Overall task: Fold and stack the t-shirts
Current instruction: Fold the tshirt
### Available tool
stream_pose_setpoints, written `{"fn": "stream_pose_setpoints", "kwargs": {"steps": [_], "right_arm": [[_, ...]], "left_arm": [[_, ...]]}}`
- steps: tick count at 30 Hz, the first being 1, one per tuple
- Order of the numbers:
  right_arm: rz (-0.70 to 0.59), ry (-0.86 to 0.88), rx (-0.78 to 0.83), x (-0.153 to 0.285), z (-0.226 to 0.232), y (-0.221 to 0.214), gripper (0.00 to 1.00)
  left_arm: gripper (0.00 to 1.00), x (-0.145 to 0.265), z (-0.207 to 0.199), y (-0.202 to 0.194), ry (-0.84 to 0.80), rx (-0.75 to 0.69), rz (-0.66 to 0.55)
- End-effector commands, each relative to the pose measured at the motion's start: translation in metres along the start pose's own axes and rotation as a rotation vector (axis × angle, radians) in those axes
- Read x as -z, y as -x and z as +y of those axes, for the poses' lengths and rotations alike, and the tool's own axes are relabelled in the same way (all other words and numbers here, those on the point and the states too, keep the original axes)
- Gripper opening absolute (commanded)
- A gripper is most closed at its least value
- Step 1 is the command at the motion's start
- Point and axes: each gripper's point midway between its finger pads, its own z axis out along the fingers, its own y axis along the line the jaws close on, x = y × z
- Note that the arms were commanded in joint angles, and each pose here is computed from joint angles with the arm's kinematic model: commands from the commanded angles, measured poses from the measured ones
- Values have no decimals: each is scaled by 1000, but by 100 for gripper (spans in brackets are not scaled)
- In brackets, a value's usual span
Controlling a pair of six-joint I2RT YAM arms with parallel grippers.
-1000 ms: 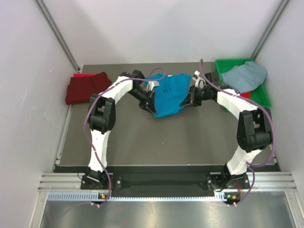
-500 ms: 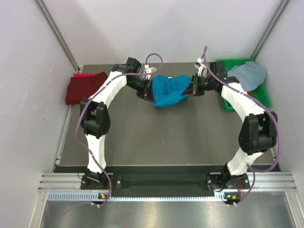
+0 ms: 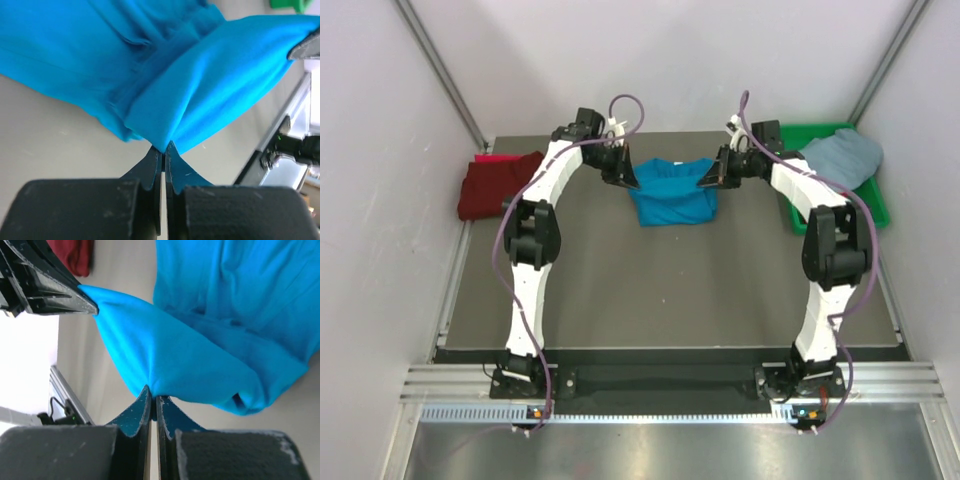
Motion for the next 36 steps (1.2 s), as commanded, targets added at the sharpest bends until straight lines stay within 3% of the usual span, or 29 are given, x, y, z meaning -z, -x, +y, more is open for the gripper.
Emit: {"fn": "stream_pose_setpoints", "kwargs": {"steps": [1, 13, 18, 19, 20, 22, 23, 24, 26, 32, 33, 36], "right_arm": [[-80, 31, 39, -9, 3, 35, 0], [-151, 28, 87, -47, -15, 84, 0], [-190, -20, 113, -60, -35, 98, 1], [-199, -41, 115, -66, -45, 101, 2], [-211, -60, 118, -69, -52, 104, 6], [-251, -77, 158, -76, -56, 119, 34], [-263, -88, 189, -79, -57, 124, 44], [-286, -116, 204, -77, -58, 132, 58], [-339, -125, 254, -66, -44, 152, 71], [-381, -105, 321, -24, -1, 162, 71], [-369, -88, 313, -23, 4, 158, 71], [-331, -76, 275, -23, 7, 139, 71]], "left_arm": [[0, 0, 7, 35, -1, -33, -112], [0, -23, 22, 112, -23, -139, -366], [0, -30, 36, 126, 21, -170, -433], [2, -32, 45, 129, 54, -162, -453], [12, -31, 47, 137, 62, -181, -489], [27, -31, 55, 143, 89, -165, -524], [43, -29, 56, 151, 100, -177, -561], [52, -27, 55, 155, 103, -178, -578], [61, -13, 42, 168, 109, -196, -623], [69, 29, 10, 168, 153, -242, -621], [75, 23, 18, 154, 162, -203, -571], [75, 15, 39, 122, 159, -84, -476]]}}
